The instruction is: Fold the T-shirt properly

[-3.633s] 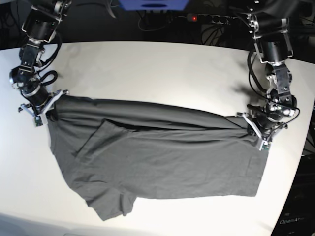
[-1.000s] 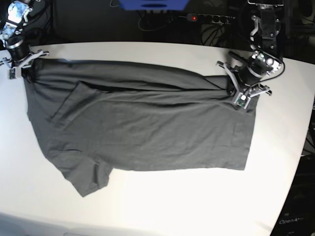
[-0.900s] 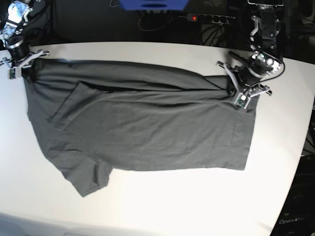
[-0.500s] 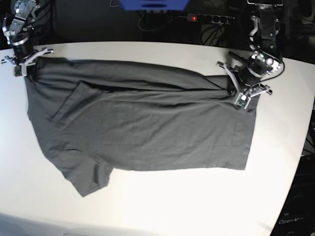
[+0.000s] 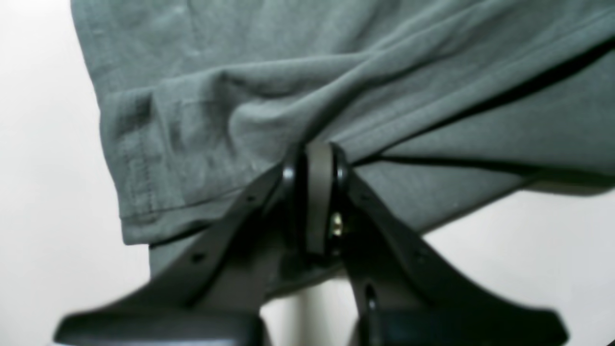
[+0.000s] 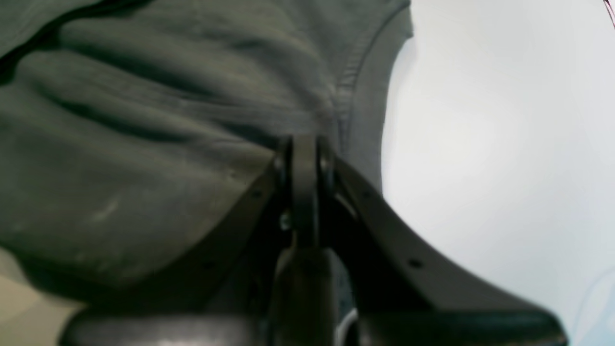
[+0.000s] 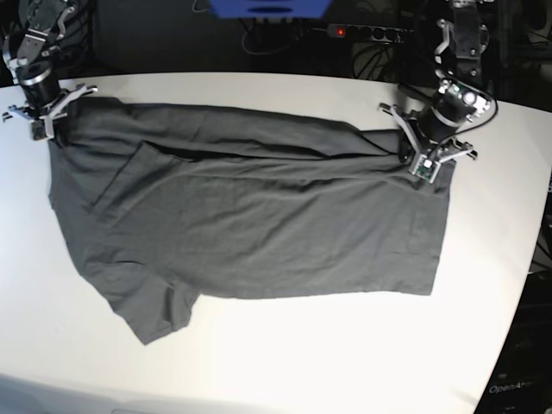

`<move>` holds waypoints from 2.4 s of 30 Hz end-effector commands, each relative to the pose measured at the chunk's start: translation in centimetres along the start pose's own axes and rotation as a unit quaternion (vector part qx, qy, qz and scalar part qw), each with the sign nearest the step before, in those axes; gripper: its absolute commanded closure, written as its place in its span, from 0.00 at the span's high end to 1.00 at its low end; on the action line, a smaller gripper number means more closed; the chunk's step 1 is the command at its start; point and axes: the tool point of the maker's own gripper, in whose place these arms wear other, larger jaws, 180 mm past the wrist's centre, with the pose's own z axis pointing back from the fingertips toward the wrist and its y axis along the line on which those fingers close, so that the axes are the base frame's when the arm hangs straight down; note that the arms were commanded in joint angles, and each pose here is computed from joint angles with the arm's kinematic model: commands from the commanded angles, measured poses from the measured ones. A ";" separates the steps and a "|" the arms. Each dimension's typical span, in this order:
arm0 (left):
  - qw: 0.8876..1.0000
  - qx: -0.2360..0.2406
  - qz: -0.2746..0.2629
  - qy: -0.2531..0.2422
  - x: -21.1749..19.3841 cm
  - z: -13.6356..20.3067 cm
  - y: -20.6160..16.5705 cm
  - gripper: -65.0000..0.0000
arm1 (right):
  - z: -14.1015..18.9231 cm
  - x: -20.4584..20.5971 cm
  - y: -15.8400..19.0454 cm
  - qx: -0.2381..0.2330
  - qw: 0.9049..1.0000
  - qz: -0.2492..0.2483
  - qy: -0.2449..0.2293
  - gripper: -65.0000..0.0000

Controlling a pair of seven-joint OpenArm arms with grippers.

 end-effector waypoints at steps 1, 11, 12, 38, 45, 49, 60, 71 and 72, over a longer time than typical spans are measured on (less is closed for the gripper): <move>0.968 -0.036 -0.046 0.246 -11.4 2.6 -2.6 0.04 | 0.2 1.2 -1.1 -0.010 1.000 0.008 -0.021 0.01; 0.970 -0.024 -0.058 0.236 -10.7 3.4 -1.8 0.04 | 0.7 1.4 -2.4 -0.029 0.999 0.007 -0.026 0.01; 0.970 -0.023 -0.058 0.235 -10.5 3.2 -1.6 0.04 | 0.7 1.4 -2.4 -0.029 0.999 0.007 -0.026 0.01; 0.982 0.029 -0.049 0.182 -5.8 2.7 2.2 0.04 | 1.4 4.2 -3.6 -0.046 0.997 0.039 -0.050 0.01; 0.981 0.068 -0.058 0.171 -3.3 4.4 4.1 0.04 | 1.4 4.1 -3.6 -0.046 0.997 0.040 -0.050 0.02; 0.983 0.072 -0.062 0.160 -2.5 4.5 4.2 0.04 | 1.4 4.1 -3.6 -0.046 0.997 0.040 -0.050 0.02; 0.988 0.084 -0.047 0.120 0.9 3.4 4.9 0.04 | 1.4 4.0 -3.4 -0.044 0.997 0.040 -0.049 0.01; 0.988 0.097 -0.044 0.113 2.7 3.6 5.5 0.04 | 1.3 4.4 -3.4 -0.044 0.997 0.040 -0.054 0.01; 0.988 0.101 -0.047 0.111 3.0 3.9 5.7 0.04 | 1.3 4.4 -3.5 -0.045 0.997 0.040 -0.055 0.01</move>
